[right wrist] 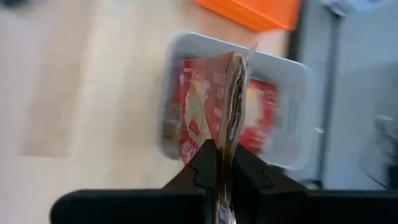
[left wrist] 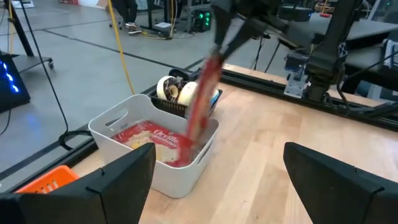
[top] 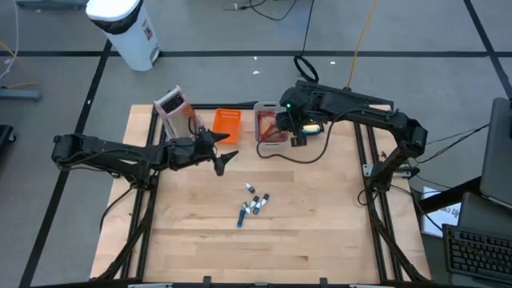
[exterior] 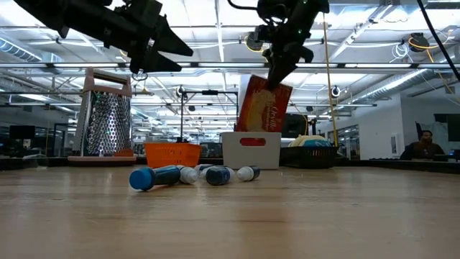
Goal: Pick & Place Food Item
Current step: Put the red popcorn package into the gray bin
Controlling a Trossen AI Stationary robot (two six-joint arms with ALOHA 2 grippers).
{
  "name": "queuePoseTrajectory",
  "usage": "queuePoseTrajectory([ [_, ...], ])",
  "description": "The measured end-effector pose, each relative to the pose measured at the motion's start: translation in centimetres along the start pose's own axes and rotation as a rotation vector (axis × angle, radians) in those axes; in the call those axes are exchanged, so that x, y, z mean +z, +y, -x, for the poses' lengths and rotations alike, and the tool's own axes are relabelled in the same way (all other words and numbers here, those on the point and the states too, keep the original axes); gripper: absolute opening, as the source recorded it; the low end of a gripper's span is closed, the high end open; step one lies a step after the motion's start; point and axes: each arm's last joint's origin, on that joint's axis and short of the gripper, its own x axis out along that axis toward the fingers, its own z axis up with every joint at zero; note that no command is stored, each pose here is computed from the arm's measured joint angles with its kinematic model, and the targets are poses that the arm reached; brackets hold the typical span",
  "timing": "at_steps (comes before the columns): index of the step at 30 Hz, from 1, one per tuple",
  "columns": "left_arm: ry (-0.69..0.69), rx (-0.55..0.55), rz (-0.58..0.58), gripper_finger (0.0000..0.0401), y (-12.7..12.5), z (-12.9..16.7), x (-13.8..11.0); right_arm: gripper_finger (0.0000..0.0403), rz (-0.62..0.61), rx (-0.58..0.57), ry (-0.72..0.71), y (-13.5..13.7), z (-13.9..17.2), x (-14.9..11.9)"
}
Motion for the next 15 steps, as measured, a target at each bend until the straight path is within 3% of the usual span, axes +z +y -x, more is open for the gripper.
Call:
queuePoseTrajectory([
  [3, 0.001, 0.0, -0.001, 0.0356, 0.0, 0.0, 0.0, 0.0009, -0.003, 0.068, -0.035, 0.5, 0.0, 0.2],
  [15, 0.001, -0.001, 0.006, 0.0356, 0.0, 0.0, 0.0, 0.002, -0.01, 0.087, 0.033, 0.3, -3.5, 0.3],
])
